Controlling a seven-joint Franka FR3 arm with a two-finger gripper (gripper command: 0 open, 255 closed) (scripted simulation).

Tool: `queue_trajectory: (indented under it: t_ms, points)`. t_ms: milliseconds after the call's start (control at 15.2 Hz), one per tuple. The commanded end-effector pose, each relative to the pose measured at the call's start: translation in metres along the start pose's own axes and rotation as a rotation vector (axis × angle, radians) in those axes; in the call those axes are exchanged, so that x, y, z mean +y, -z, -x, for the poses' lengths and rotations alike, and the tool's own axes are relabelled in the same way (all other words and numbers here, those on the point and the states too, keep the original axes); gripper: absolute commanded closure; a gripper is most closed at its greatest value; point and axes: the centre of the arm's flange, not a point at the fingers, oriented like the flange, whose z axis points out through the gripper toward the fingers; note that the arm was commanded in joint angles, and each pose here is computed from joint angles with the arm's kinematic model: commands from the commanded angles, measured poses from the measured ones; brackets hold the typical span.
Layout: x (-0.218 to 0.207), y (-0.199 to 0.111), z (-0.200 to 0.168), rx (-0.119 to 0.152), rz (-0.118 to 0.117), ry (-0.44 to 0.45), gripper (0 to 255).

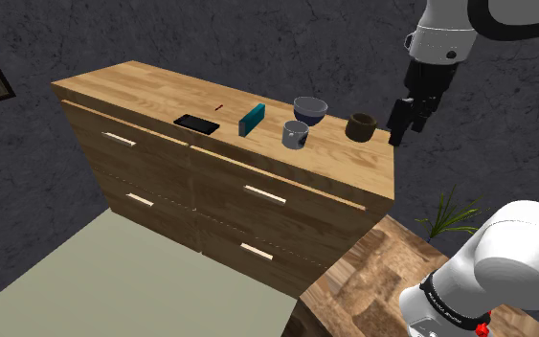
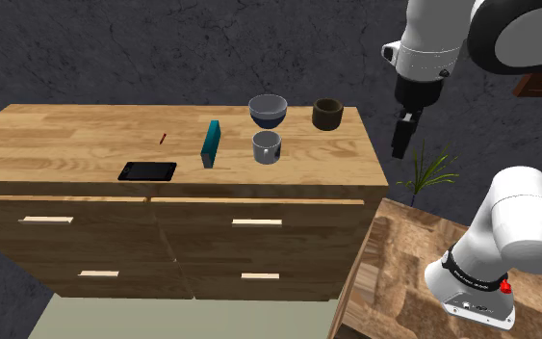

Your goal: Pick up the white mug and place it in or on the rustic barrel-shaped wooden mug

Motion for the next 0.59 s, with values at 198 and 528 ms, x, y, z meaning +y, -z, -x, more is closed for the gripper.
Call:
queue_trajectory:
  t_ms: [198,528]
  points:
    - [0.015,-0.015,-0.034,0.005,-0.011,0.006,0]
    - [0.038,-0.039,-0.09,0.013,-0.03,0.016,0]
